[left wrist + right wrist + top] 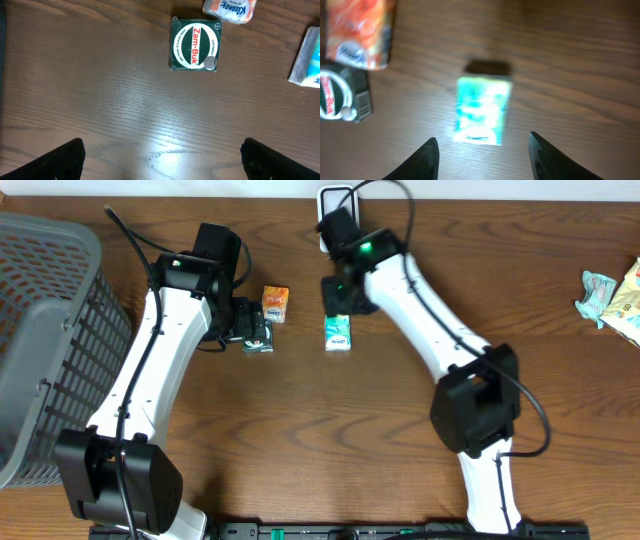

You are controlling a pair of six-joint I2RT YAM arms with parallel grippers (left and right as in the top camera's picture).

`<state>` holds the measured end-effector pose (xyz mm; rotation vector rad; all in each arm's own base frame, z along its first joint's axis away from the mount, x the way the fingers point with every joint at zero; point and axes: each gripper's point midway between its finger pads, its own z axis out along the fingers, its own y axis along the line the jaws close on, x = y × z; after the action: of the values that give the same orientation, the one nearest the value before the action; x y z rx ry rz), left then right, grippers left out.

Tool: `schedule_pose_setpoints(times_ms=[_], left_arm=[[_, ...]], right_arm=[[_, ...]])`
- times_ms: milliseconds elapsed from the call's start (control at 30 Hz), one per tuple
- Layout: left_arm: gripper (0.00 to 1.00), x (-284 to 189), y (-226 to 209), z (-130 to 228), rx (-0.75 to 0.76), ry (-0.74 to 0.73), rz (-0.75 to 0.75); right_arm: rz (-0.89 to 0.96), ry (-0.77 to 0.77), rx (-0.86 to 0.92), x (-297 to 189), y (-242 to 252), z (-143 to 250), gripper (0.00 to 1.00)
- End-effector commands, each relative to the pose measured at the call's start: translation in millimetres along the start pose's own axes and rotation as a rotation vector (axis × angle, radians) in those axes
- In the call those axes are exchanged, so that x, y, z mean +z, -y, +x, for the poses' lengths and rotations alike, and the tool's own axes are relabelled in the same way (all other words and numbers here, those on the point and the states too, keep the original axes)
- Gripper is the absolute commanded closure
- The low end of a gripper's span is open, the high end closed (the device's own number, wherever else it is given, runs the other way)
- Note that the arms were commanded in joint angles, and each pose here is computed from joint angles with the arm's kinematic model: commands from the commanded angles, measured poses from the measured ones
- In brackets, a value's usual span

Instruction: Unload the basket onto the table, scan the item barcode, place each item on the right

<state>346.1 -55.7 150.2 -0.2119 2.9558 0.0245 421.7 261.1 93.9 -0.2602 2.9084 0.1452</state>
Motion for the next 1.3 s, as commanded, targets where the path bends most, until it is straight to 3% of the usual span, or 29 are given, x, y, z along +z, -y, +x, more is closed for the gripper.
schedule_pose_setpoints(times_ms=[0, 300, 567, 700, 933, 1133, 1267], left_arm=[[0.02, -4, -3, -4, 0.0, 0.015, -0.006], [0.02, -4, -3, -4, 0.0, 0.015, -0.006], [0.02, -4, -3, -4, 0.0, 0.015, -0.006], [0.02, -4, -3, -4, 0.0, 0.015, -0.006], [0.02, -4, -3, -4, 0.0, 0.015, -0.006], [0.02, -4, -3, -4, 0.0, 0.015, -0.006], [0.02, -4, -3, -4, 0.0, 0.015, -0.006]], right_arm=[[0.045, -0.063, 0.004, 34, -9, 17, 0.49], [0.139, -0.135, -0.005, 82, -1, 34, 0.53], [0.153, -0.141, -0.008, 83, 5, 35, 0.99], [0.141, -0.148, 0.012, 79, 12, 31, 0.99], [-0.236, -0.208, -0.071, 48, -9, 24, 0.99], [-0.74, -0.211, -0.08, -1, -24, 11, 0.99], [-0.923, -0.186, -0.089, -24, -22, 6, 0.99]])
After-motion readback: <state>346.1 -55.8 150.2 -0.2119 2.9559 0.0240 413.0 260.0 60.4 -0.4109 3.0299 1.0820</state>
